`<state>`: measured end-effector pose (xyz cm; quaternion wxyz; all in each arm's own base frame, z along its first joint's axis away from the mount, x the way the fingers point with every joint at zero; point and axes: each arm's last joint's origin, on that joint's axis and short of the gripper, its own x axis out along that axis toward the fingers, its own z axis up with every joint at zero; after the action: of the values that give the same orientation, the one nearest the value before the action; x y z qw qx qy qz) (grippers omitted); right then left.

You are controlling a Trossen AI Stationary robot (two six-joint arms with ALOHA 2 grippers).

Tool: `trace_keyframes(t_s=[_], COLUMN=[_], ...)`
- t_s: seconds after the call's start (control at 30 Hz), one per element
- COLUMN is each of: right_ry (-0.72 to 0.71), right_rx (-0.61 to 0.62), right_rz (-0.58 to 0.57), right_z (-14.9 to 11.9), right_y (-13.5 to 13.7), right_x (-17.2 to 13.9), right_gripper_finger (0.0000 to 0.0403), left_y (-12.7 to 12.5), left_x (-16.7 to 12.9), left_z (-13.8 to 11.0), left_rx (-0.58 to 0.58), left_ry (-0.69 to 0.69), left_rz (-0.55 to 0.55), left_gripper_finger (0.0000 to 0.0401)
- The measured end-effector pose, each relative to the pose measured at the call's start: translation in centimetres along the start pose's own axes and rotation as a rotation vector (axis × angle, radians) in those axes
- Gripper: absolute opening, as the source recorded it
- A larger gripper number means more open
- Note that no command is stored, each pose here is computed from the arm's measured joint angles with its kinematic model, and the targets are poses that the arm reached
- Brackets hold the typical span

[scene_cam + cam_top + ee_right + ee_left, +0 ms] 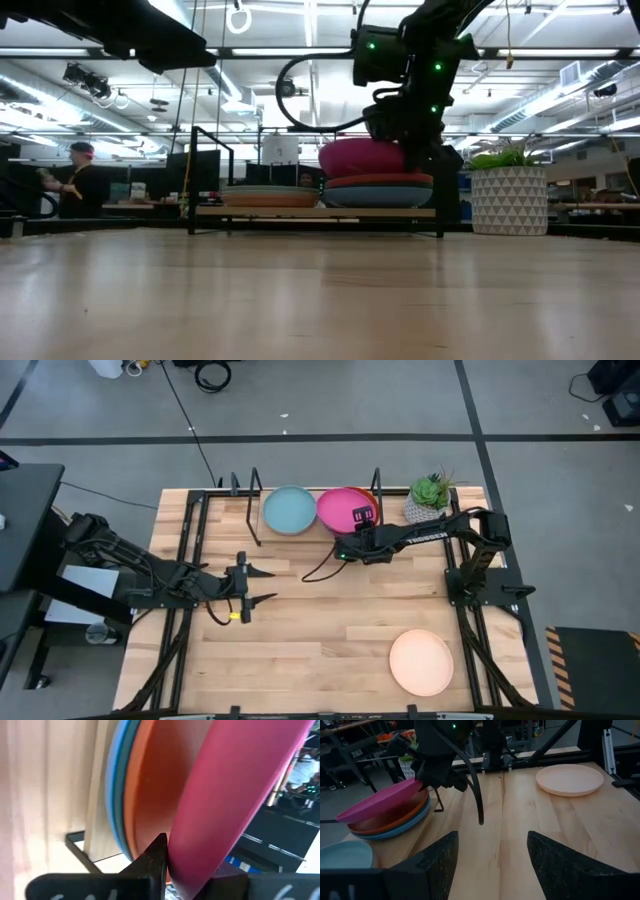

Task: Place and stack plates onto a shelf
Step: Stack the pink plate on top of the orange plate on the shelf

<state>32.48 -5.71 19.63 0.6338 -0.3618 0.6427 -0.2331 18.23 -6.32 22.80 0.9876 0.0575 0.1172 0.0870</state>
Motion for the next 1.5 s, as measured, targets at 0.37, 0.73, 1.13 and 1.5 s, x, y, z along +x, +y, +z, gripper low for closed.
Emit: trace_keyframes(t_s=[0.37,0.73,1.13,1.5], right_ry=[0.028,0.040,-0.064,-0.172], right_rx=[0.011,0.011,0.042,0.181], right_rz=[0.029,0.029,0.101,0.199], right_z=[-0.4,-0.6,-1.3,-3.0], right_y=[0.2,0.0,-0.7,-2.3], right_x=[0.0,0.2,-2.2,-4.9], right_gripper_finger=[0.0051,0.0110,0.0159,0.0162], left_y=[0.0,0.0,0.0,0.0], left_x=[0.0,0.0,0.0,0.0], left_z=[0.0,0.0,0.0,0.0], left_rx=[0.000,0.000,-0.003,-0.003], left_ry=[-0.001,-0.001,-0.001,-0.002], left_rz=[0.000,0.000,-0.002,-0.002], left_gripper_finger=[0.0243,0.0243,0.0243,0.0243])
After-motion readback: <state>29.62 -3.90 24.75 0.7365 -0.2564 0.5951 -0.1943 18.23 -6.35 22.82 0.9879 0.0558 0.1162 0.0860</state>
